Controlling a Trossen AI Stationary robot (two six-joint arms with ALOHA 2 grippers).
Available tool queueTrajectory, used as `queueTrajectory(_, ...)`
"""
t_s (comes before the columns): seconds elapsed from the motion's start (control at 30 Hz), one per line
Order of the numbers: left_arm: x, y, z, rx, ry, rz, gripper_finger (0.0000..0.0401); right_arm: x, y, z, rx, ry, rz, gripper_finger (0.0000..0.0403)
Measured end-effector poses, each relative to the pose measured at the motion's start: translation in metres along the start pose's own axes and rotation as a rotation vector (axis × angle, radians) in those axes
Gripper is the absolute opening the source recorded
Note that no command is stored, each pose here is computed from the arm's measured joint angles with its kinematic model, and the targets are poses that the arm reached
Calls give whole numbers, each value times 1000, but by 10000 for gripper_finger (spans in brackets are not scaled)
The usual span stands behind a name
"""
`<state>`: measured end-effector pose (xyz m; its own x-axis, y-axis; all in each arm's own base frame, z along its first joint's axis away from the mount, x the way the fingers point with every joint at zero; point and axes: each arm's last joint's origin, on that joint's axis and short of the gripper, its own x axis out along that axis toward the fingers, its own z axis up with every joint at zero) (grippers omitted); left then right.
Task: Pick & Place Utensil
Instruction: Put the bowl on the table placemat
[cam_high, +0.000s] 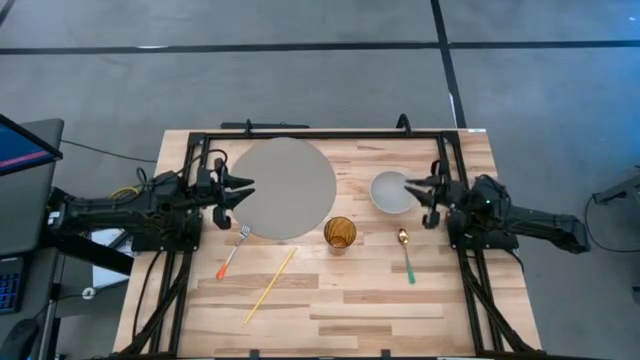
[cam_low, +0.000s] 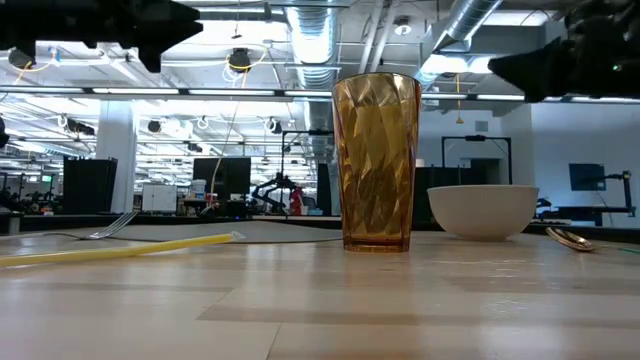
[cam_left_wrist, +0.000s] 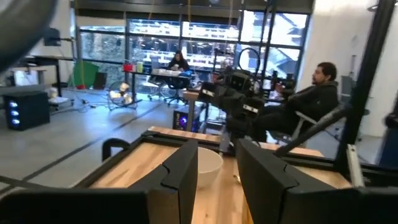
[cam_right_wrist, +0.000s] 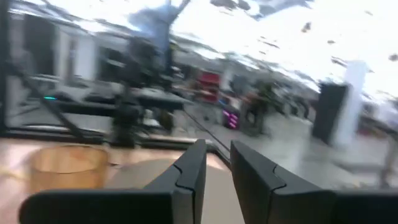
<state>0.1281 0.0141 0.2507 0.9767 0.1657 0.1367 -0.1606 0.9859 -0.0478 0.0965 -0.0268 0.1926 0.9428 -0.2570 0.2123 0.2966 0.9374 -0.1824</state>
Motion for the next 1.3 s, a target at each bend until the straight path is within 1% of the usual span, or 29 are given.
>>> queueTrajectory(0.07,1,0,4,0,-6,17,112,2,-3,-2,33,25,-27,67)
queueTrajectory(0.17,2,0,7,-1,-17,29,112,5,-5,-7,75,61,-9,67)
queueTrajectory(0.3,1,0,10,4,-24,29,112,9,-9,-6,48,45,-4,67)
queueTrajectory(0.47,1,1,10,83,-22,39,112,16,-11,-11,108,69,20,67)
queueTrajectory(0.53,1,2,10,110,-21,74,112,18,-12,-12,144,75,13,67)
queueTrajectory(0.6,1,3,10,130,-19,136,112,20,-12,-14,194,88,11,67)
queueTrajectory(0.77,0,8,10,215,-6,281,112,25,-8,-23,272,165,38,67)
queueTrajectory(0.83,0,8,11,236,-1,304,112,26,-5,-25,277,184,53,67)
queueTrajectory(1.0,0,8,11,236,-4,305,112,30,2,-22,281,156,108,70)
queueTrajectory(1.13,0,8,11,235,-3,305,112,31,9,-21,288,154,162,92)
queueTrajectory(1.23,0,8,11,231,-9,305,112,33,14,-19,290,152,174,123)
queueTrajectory(1.3,0,8,12,226,-16,306,112,36,15,-11,291,137,171,146)
